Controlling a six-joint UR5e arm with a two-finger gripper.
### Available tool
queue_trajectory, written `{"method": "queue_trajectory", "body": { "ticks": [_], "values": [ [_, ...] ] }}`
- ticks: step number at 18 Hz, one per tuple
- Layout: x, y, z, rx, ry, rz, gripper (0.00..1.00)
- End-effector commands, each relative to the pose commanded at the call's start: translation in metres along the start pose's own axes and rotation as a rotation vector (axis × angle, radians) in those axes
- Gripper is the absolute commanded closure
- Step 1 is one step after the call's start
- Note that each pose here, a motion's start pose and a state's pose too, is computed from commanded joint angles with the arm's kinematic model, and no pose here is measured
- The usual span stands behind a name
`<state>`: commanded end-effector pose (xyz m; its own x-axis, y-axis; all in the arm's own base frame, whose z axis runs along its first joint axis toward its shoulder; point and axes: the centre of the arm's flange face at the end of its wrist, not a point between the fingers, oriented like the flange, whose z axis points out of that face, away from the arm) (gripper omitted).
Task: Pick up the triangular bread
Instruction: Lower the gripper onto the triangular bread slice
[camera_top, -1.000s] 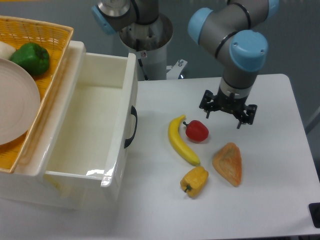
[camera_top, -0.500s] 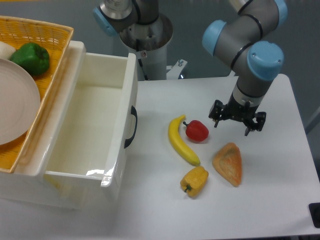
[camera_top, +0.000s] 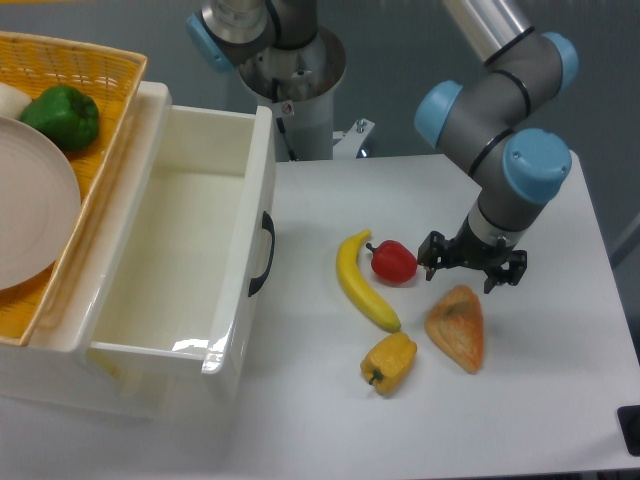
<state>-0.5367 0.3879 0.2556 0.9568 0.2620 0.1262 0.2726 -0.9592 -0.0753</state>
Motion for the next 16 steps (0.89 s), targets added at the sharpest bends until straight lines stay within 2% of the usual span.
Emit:
{"method": "queue_trajectory", "body": {
  "ticks": [4,9,16],
  "values": [
    [-0.005,-0.006,0.003,0.021,-0.037,0.013,0.00],
    [-0.007,-0.017,0.013,-0.035,-0.096,0.037,0.00],
    [-0.005,-0.027,0.030,-0.034,-0.097,0.050,0.00]
  ]
}}
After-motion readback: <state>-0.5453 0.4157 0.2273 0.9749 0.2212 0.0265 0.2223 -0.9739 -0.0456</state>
